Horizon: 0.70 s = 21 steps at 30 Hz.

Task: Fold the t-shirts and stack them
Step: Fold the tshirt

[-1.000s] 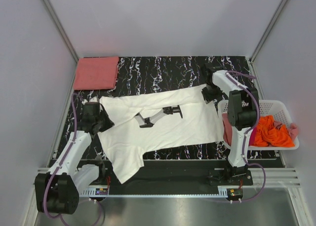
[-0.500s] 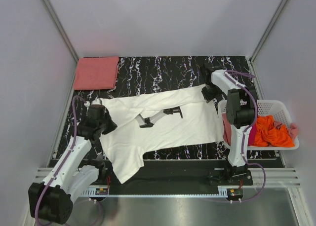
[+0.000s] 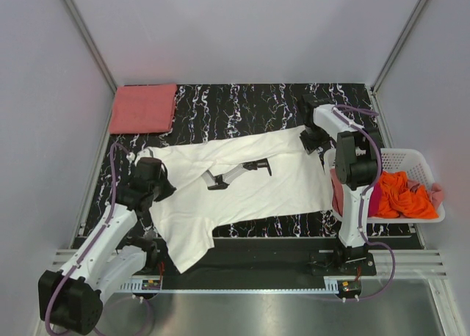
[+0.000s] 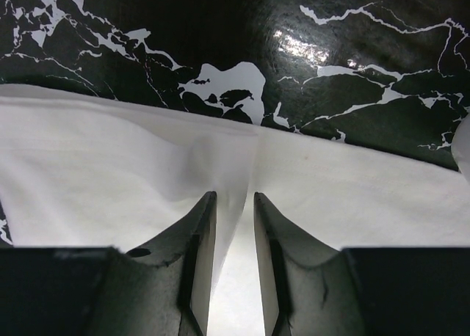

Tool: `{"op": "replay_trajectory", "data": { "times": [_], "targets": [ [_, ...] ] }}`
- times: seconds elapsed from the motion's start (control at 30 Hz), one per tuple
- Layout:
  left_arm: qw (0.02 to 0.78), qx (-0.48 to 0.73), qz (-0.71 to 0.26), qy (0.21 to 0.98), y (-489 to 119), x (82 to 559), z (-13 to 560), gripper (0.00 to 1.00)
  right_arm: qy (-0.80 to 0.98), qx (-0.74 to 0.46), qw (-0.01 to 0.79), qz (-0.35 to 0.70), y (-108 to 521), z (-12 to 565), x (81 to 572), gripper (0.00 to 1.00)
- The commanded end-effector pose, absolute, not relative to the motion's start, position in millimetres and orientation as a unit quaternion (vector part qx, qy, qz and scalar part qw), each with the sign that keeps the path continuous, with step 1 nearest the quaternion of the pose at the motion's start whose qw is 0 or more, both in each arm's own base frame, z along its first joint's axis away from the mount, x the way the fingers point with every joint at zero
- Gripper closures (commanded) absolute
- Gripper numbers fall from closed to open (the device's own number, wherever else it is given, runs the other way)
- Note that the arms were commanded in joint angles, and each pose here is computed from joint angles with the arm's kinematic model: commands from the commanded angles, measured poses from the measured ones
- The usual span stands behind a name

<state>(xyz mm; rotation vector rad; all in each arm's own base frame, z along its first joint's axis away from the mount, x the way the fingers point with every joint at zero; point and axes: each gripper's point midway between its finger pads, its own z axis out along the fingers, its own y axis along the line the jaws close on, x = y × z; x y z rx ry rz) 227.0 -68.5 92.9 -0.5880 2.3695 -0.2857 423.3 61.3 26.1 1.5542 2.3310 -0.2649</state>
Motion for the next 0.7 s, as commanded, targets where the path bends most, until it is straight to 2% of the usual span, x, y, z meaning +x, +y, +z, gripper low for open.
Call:
{"op": "replay_trajectory", "data": {
  "times": [0.0,0.2,0.3,0.37,0.5,0.67],
  "targets": [
    [0.369,-0.227,-0.096,0.896,-60.8,234.4,106.1,1.0,0.807,0.548,0.189,-0.114,50.8,26.1,432.3,0.66],
    [0.368,-0.23,-0.094,0.896,-60.0,234.0,106.2,1.0,0.805,0.548,0.193,-0.119,47.7,24.4,434.9,0.68],
    [0.369,-0.23,-0.098,0.895,-61.0,234.1,107.4,1.0,0.801,0.551,0.199,-0.123,44.8,26.3,433.6,0.74],
    [0.372,-0.224,-0.096,0.896,-60.4,234.9,109.8,1.0,0.8,0.548,0.208,-0.128,41.4,29.3,434.8,0.87],
    [0.384,-0.22,-0.087,0.892,-56.8,234.9,122.5,1.0,0.796,0.541,0.236,-0.133,33.4,47.2,437.3,1.0],
    [0.35,-0.23,-0.113,0.901,-75.3,224.2,105.7,1.0,0.795,0.536,0.254,-0.132,29.7,61.6,439.7,1.0]
  ]
}}
